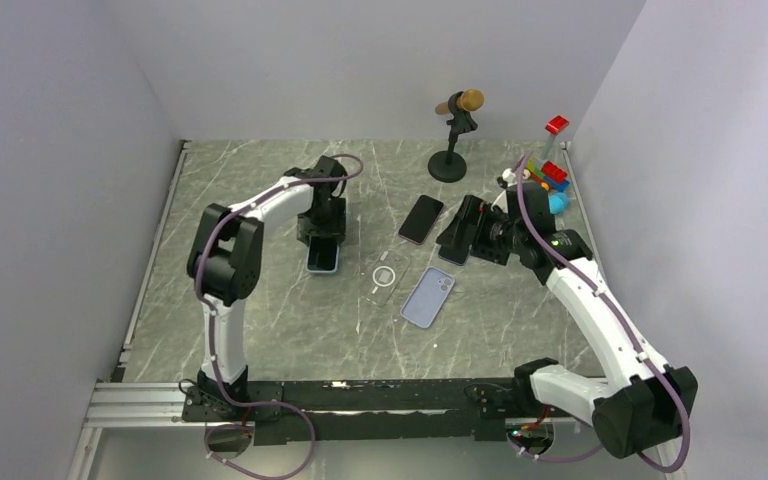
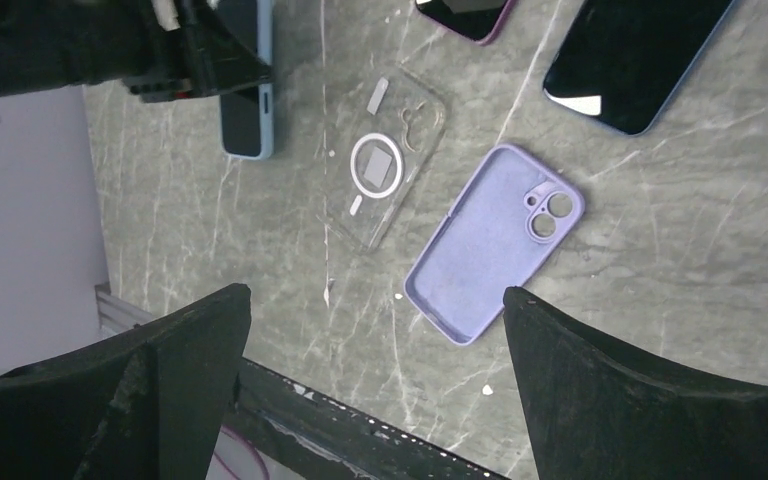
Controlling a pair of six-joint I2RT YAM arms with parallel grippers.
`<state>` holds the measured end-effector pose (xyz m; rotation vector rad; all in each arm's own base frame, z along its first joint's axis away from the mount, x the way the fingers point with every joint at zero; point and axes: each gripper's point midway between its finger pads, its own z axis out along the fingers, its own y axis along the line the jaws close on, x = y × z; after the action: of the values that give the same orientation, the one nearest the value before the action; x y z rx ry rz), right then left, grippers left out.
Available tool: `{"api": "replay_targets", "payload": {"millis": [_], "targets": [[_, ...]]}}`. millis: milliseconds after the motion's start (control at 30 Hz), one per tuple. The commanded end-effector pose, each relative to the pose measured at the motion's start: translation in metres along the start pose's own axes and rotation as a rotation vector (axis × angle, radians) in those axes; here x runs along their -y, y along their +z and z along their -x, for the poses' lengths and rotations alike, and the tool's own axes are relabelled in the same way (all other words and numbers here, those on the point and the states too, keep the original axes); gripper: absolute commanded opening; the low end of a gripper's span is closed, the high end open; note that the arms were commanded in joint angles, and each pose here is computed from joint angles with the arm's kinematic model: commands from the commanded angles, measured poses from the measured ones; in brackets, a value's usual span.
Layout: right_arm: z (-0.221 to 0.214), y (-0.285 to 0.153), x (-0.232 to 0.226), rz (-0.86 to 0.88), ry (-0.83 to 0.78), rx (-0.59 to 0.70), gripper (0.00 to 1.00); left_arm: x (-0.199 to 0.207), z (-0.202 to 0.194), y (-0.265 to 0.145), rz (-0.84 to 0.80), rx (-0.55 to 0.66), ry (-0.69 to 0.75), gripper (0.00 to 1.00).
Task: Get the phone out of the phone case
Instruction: Pick up the phone at the center of the board, then adjust the phone.
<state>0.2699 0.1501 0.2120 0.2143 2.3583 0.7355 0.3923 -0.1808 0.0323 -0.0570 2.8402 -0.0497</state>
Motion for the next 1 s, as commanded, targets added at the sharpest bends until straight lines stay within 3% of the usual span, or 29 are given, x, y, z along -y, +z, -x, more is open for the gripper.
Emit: {"api": "replay_targets", "payload": {"millis": [0,200,433,600,967], "targets": [[-0.007,0.011,-0.014,0.119,0.047,-0.015,1.00,-0.003,0.013,-0.065,-0.085,0.165,0.079,0.00],[-0.014,0.037,-0.032,0.190,0.094,-0.140,1.00,-0.009,-0.020,-0.096,-0.177,0.204,0.107,0.00],[-0.019,0.066,-0.082,0.317,0.173,-0.271,1.00,0.013,-0.035,-0.151,-0.406,0.358,0.178,0.00],[-0.013,0.085,-0.130,0.381,0.077,-0.336,1.00,0.027,-0.051,-0.181,-0.535,0.427,0.246,0.00],[-0.040,0.114,-0.163,0.370,0.000,-0.421,0.96,0.030,-0.072,-0.188,-0.543,0.440,0.252,0.00]]}}
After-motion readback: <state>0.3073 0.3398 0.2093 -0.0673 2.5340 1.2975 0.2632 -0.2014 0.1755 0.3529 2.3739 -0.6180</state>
